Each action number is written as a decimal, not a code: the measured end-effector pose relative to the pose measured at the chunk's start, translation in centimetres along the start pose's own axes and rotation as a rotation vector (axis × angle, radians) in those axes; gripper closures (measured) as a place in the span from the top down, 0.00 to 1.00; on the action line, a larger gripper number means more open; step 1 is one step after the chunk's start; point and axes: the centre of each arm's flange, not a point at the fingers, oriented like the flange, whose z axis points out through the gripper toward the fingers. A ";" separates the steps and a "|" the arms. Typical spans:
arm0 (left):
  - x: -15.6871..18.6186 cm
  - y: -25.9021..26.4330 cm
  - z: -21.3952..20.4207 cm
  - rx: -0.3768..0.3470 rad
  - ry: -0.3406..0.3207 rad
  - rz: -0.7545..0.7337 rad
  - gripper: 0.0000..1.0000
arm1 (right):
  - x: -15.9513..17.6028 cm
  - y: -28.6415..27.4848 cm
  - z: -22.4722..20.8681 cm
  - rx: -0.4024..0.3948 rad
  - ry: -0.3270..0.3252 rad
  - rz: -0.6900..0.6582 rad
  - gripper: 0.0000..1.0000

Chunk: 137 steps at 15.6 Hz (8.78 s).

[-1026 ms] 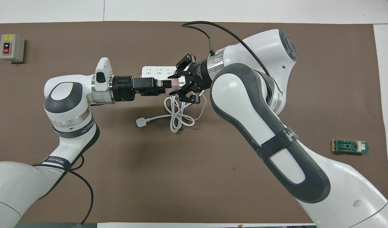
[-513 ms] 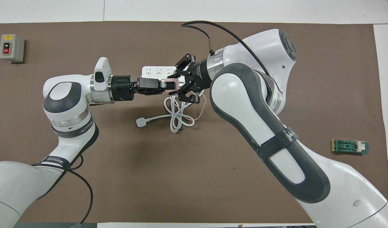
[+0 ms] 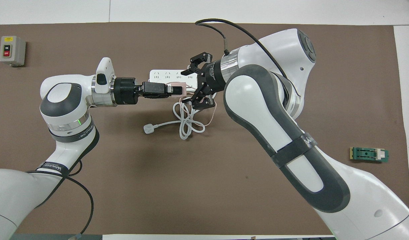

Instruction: Plug charger into power strip

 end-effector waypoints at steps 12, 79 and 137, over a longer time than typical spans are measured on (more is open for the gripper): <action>2.2 5.2 -8.2 0.565 -0.270 0.469 0.29 | 6.6 -3.8 -13.1 0.121 0.073 0.039 1.00; 3.5 -2.5 6.2 1.224 -0.989 1.151 0.29 | 10.3 10.4 -35.3 -0.639 0.648 -1.433 1.00; 3.6 19.1 -8.5 1.264 -0.704 0.795 1.00 | 11.6 10.5 -36.5 -0.631 0.649 -1.408 1.00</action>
